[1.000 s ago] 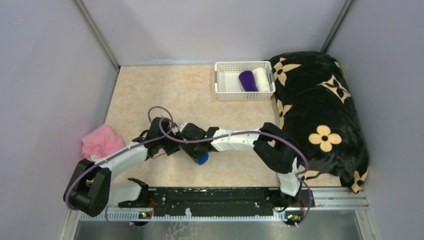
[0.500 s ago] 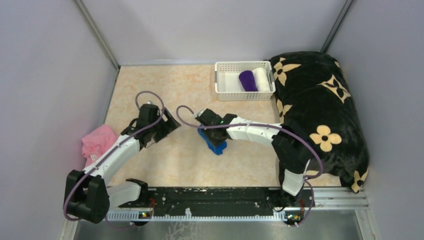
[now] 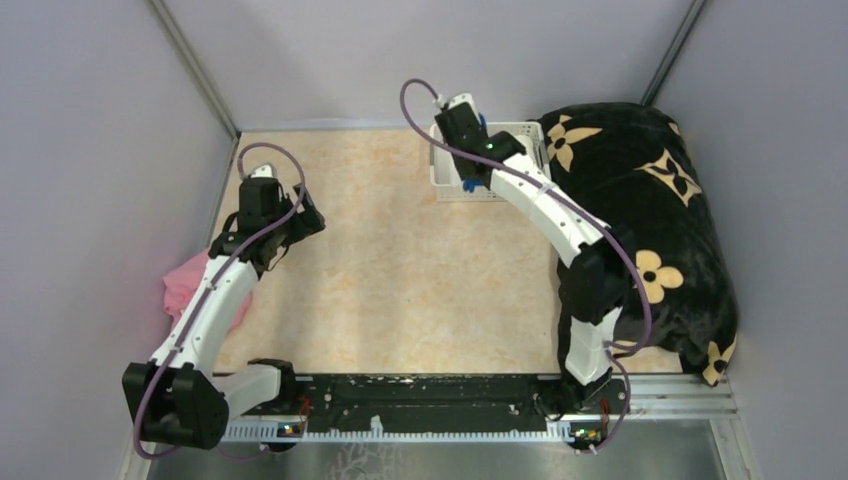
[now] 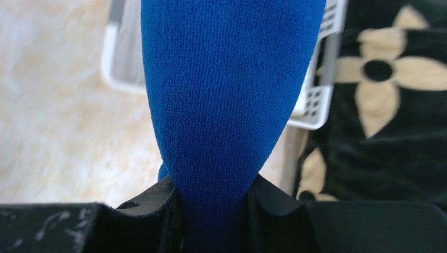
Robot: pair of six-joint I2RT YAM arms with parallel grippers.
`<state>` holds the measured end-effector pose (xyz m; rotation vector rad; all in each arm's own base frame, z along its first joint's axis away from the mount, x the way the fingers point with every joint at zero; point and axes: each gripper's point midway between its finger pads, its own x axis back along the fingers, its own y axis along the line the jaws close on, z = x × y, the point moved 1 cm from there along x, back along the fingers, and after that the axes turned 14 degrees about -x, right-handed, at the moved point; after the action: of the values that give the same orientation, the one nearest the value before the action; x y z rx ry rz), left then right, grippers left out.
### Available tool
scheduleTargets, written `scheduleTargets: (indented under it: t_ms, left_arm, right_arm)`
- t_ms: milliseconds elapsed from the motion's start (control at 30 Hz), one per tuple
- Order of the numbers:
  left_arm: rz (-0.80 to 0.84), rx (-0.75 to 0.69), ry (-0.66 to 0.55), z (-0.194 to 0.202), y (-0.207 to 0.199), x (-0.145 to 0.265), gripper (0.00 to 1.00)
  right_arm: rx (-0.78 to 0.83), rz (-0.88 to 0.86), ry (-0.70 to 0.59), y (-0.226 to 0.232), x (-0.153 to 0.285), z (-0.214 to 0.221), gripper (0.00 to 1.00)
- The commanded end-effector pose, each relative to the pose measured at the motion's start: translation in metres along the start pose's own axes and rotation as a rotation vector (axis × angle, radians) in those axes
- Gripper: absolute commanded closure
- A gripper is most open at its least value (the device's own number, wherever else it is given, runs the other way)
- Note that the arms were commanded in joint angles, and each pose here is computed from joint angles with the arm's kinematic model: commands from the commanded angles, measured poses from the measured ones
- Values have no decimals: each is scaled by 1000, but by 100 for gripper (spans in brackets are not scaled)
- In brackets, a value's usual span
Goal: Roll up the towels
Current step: Place the towel in the bin.
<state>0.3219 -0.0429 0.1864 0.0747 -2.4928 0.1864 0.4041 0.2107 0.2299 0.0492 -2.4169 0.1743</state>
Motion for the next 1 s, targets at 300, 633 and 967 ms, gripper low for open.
scheduleTargets:
  t_ms: [300,633,967]
  left_arm:
    - [-37,-116,72,19,18,-6,7]
    - [-20,-106,103,27,17,-10,7]
    - [0,-94,125,32,15,-13,7]
  right_arm:
    - [80,347,-61,-31,-121,-37,93]
    - [51,82,64,18,-187,4,92]
    - [-118,-109,168,44,-213,34,90]
